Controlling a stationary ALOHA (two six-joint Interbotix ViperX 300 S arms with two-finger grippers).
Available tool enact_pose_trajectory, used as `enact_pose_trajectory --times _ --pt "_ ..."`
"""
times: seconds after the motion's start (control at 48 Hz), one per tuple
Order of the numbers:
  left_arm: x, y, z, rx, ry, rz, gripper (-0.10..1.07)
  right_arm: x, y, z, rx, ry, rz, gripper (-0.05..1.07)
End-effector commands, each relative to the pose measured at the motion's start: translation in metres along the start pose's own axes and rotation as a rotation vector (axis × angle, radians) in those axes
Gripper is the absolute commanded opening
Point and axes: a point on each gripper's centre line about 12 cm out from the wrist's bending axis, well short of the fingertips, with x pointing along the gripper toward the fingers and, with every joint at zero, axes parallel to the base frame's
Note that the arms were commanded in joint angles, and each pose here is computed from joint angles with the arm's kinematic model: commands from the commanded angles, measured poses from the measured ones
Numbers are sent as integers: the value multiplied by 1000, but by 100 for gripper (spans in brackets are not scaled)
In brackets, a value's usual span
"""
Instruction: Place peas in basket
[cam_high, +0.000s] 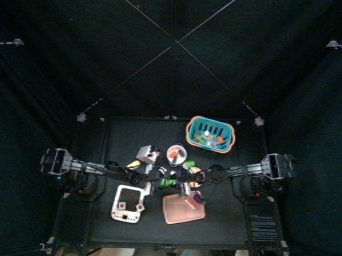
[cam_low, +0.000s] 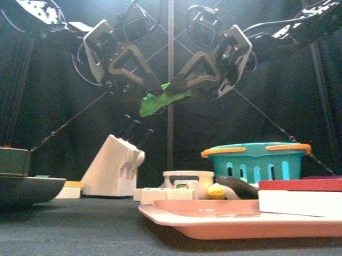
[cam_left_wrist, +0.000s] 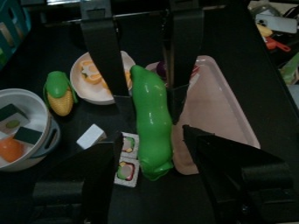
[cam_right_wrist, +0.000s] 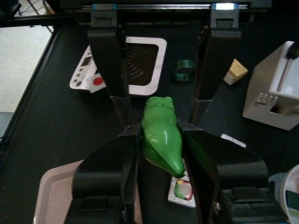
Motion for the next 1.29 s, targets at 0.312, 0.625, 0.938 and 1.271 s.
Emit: enact_pose_trajectory --times 0.312,0.625,0.938,1.271 --pt "-40 4 1 0 -48 35 92 -40 -14 17 76 -62 -68 68" --pt "-51 -3 -19 9 -40 -3 92 -113 -71 29 153 -116 -315 68" --pt "-54 0 -34 88 -5 8 92 -187 -143 1 405 -201 -639 68" --pt "-69 10 -37 206 -24 45 91 -217 -183 -33 675 -182 -832 68"
